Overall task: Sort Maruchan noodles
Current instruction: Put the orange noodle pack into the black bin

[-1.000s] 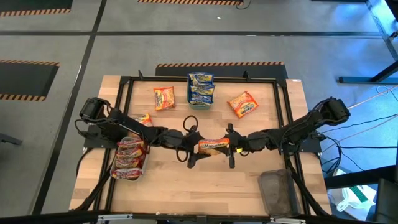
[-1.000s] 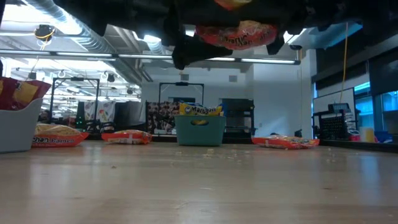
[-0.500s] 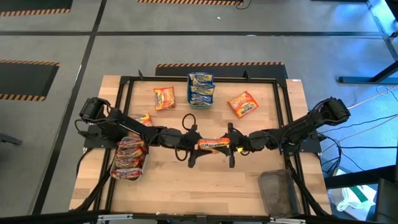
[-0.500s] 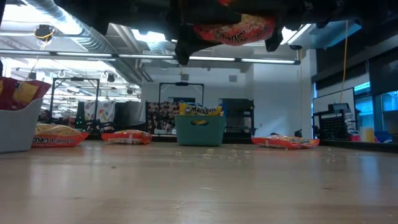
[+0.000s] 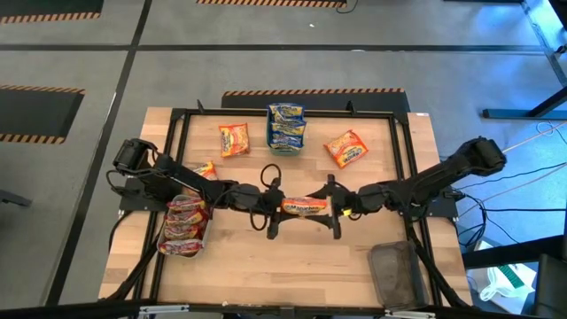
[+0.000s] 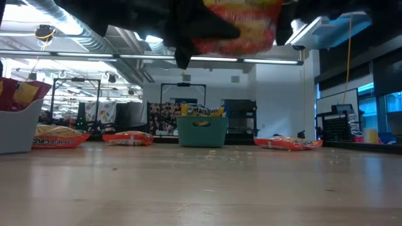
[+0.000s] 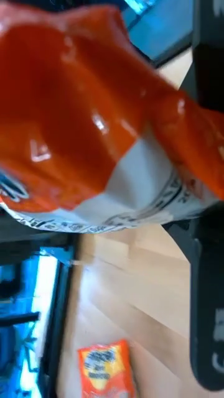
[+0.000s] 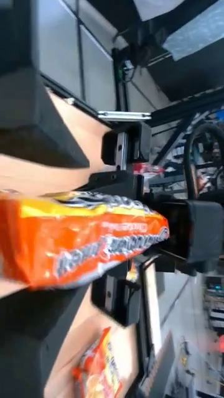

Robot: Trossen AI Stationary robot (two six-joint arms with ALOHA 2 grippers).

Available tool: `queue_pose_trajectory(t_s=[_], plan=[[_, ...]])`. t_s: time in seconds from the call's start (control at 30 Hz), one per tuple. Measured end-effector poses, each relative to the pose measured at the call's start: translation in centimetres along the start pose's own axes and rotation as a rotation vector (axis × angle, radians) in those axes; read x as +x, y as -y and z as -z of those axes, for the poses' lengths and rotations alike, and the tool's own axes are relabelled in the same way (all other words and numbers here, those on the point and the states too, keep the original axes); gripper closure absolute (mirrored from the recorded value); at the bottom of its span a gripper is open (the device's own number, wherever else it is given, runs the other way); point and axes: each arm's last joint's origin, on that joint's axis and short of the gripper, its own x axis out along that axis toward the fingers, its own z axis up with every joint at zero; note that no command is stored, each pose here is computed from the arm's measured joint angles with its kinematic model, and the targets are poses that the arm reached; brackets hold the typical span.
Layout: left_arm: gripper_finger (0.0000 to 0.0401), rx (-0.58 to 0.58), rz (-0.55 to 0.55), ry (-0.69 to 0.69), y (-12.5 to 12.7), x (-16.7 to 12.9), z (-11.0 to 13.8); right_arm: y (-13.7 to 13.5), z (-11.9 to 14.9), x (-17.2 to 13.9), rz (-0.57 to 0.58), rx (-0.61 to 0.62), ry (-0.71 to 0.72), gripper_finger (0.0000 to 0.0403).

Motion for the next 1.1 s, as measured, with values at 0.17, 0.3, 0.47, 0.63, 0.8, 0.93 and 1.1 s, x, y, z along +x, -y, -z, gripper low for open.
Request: queue_pose_trajectory(t_s=[0.17,0.3,0.47,0.63,0.8,0.93,1.1], plan=[[0.0306,0.014,-0.016,-0.037,-0.1,0.0,0.4,0.2,-2.2,-2.5,-0.026,0.050,-0.075,0.0070],[0.0306,0.043,-0.015,-0.060,-0.1,0.0,0.7,-0.1,-5.0,-2.9,0.010,0.047,-0.125,0.0055],[0.0306,0.064,-0.009,-0.062,0.0,0.0,0.7,-0.6,-7.3,-0.9,0.060,-0.024,-0.277,0.0067],[0.0306,0.066,-0.013,-0.068,0.0,0.0,0.8,-0.9,-8.7,2.3,0.053,-0.019,-0.484,0.0081],[0.0307,0.068,-0.016,-0.076,0.1,0.0,0.9,-1.5,-8.3,5.2,0.069,-0.045,-0.668,0.0090],[0.0307,0.070,-0.020,-0.075,0.2,-0.1,0.9,-1.4,-7.3,7.1,0.090,-0.023,-0.773,0.0097],[0.0307,0.076,-0.025,-0.080,0.3,-0.1,1.0,-0.9,-5.8,8.7,0.102,-0.010,-0.831,0.0113]])
